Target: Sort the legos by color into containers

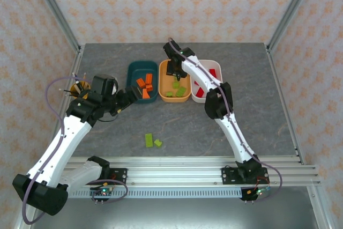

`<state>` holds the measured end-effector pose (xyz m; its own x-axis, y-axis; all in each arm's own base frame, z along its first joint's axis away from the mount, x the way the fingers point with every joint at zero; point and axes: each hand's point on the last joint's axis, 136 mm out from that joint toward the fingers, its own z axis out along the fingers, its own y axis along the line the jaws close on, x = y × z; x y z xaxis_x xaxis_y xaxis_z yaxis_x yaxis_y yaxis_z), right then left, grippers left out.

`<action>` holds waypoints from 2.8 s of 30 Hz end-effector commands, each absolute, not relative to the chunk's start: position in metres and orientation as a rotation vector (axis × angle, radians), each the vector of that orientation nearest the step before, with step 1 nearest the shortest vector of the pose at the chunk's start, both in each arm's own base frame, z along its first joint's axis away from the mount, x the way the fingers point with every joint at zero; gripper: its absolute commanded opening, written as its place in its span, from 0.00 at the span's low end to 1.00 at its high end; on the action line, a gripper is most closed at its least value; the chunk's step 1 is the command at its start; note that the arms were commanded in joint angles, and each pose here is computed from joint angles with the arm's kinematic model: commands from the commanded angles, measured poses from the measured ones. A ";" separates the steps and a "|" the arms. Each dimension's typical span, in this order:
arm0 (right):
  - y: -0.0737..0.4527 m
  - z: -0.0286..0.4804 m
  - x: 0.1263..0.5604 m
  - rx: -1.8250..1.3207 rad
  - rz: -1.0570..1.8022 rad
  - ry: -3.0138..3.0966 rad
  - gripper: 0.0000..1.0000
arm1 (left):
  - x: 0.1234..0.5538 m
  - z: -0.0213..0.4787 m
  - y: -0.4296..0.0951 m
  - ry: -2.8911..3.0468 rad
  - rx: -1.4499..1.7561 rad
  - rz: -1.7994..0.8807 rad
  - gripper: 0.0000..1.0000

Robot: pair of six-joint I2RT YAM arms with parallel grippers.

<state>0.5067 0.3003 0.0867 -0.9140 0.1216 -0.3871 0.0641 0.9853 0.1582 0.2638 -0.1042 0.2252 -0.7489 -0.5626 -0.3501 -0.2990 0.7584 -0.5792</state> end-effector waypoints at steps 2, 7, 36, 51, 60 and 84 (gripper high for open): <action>0.330 0.189 0.460 -0.070 0.264 2.578 0.52 | 0.244 0.229 -0.083 2.433 -0.636 -0.561 0.91; 0.359 0.176 0.372 -0.366 0.221 2.600 0.55 | 0.199 0.215 -0.044 2.444 -0.722 -0.351 0.91; 0.422 0.037 0.176 -0.260 0.079 3.109 0.60 | 0.114 0.216 -0.016 2.403 -0.736 -0.359 0.91; 0.421 0.018 0.169 -0.240 -0.005 3.152 0.51 | 0.112 0.210 -0.019 2.401 -0.751 -0.388 0.91; 0.428 0.013 0.176 -0.228 -0.005 3.126 0.35 | 0.113 0.210 -0.019 2.396 -0.755 -0.395 0.91; 0.352 0.163 0.367 0.073 0.210 2.760 0.26 | 0.199 0.244 -0.084 2.352 -0.609 -0.717 0.91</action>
